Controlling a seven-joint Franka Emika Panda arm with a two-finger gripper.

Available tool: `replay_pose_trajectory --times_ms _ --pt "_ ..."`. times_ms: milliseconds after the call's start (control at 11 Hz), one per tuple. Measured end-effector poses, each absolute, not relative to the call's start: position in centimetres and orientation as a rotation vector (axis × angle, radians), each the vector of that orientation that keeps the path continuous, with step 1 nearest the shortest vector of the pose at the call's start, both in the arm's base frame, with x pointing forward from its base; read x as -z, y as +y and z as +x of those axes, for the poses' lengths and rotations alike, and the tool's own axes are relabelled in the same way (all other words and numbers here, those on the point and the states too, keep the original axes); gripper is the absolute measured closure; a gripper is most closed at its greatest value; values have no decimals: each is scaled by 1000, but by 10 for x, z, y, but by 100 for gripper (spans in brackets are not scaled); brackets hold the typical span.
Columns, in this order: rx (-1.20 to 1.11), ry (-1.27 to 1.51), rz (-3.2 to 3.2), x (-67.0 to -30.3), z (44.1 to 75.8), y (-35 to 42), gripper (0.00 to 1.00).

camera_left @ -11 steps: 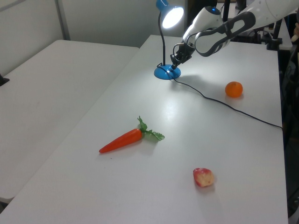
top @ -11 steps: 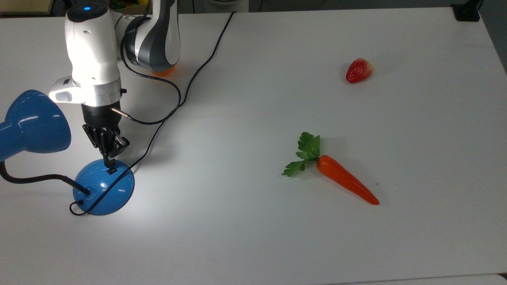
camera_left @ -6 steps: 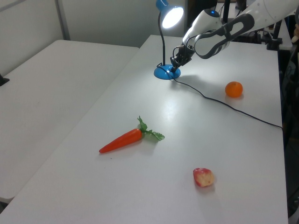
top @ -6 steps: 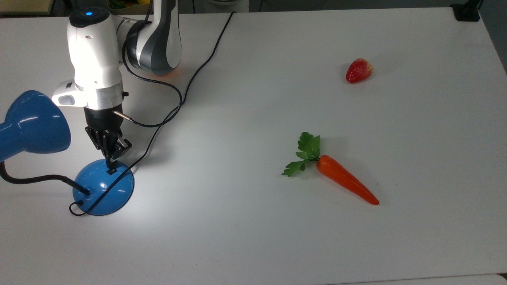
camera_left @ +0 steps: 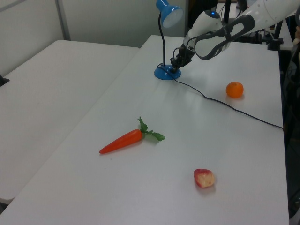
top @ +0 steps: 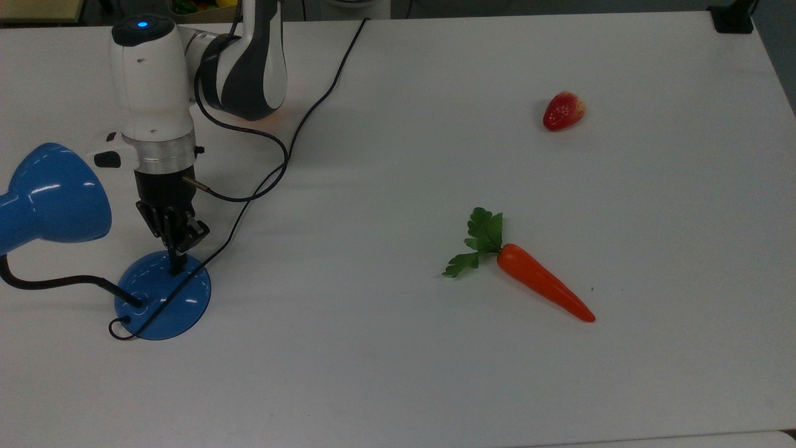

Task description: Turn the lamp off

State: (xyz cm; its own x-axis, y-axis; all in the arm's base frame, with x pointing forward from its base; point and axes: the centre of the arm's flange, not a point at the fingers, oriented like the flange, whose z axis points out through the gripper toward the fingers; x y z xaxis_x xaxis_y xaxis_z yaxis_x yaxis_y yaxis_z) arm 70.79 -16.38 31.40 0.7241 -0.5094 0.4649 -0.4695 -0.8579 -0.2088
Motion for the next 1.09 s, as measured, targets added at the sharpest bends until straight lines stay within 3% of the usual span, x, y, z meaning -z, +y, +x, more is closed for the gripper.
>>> replay_pose_trajectory --times_ms 635,1088 --pt "811 800 -2849 -317 710 -161 99" --pt "474 725 -2956 -372 692 -141 99"
